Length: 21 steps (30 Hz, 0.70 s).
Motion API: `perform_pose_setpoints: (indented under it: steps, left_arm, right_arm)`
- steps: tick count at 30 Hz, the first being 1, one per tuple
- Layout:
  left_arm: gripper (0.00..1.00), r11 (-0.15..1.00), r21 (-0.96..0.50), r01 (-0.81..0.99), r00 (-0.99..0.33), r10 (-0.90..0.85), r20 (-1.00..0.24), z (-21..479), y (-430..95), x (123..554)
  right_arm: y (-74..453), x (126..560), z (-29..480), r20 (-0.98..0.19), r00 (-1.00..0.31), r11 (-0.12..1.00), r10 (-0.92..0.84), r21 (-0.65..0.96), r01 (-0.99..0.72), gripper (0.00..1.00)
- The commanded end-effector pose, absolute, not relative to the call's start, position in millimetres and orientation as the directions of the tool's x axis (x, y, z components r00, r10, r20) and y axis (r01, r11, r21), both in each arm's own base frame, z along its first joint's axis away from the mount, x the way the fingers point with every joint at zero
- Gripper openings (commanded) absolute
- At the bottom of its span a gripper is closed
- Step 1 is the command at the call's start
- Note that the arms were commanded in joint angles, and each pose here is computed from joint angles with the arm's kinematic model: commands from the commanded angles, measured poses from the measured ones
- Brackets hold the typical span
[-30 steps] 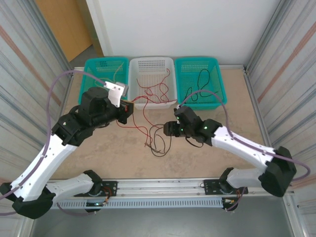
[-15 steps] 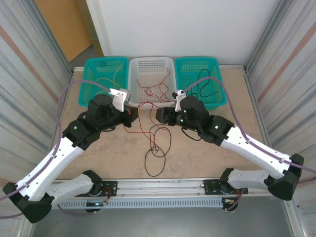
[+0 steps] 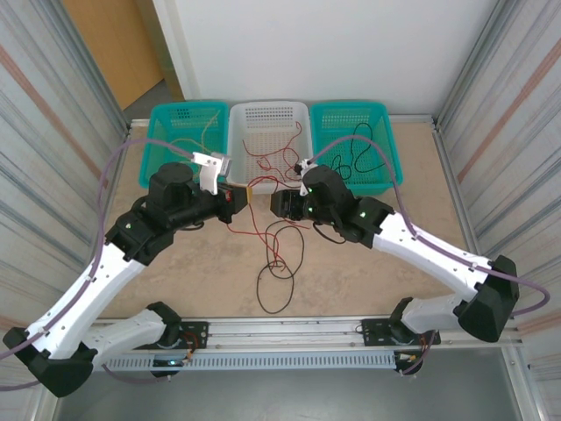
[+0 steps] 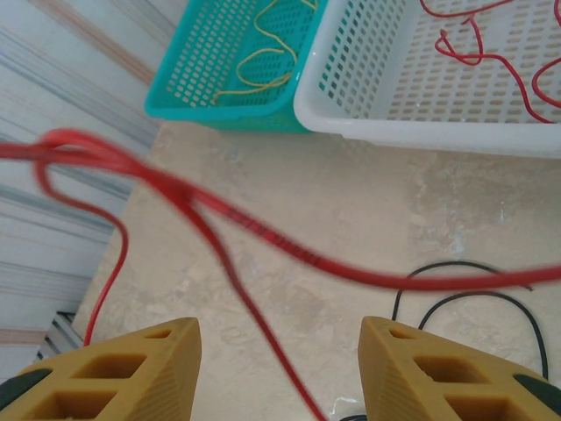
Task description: Untangle the cables
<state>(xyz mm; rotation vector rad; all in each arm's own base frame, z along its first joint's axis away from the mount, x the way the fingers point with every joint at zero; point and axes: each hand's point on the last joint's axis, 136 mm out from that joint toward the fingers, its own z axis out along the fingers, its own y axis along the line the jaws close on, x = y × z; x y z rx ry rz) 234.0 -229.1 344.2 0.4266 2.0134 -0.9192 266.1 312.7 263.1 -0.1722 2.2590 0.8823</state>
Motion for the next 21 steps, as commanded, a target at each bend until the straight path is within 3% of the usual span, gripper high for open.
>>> perform_pose_setpoints:
  steps: [1, 6, 10, 18, 21]
  left_arm:
    - [0.0, 0.63, -0.465, 0.622, -0.555, -0.064, -0.83, 365, -231, 228]
    - [0.0, 0.623, -0.473, 0.623, -0.565, -0.059, -0.823, 363, -232, 228]
    - [0.0, 0.622, -0.473, 0.624, -0.567, -0.057, -0.822, 364, -231, 228]
    - [0.0, 0.625, -0.507, 0.594, -0.592, -0.087, -0.801, 362, -226, 237]
    - [0.0, 0.65, -0.492, 0.578, -0.586, -0.088, -0.805, 361, -221, 240]
  right_arm:
    - [324, 278, 285, -0.682, -0.717, 0.716, 0.142, 0.571, -0.401, 0.49]
    - [328, 290, 280, -0.681, -0.717, 0.726, 0.146, 0.566, -0.39, 0.48]
    - [327, 293, 275, -0.678, -0.72, 0.731, 0.149, 0.566, -0.381, 0.39]
    - [312, 294, 277, -0.694, -0.699, 0.747, 0.17, 0.553, -0.368, 0.04]
    - [300, 292, 279, -0.704, -0.689, 0.761, 0.175, 0.54, -0.359, 0.0]
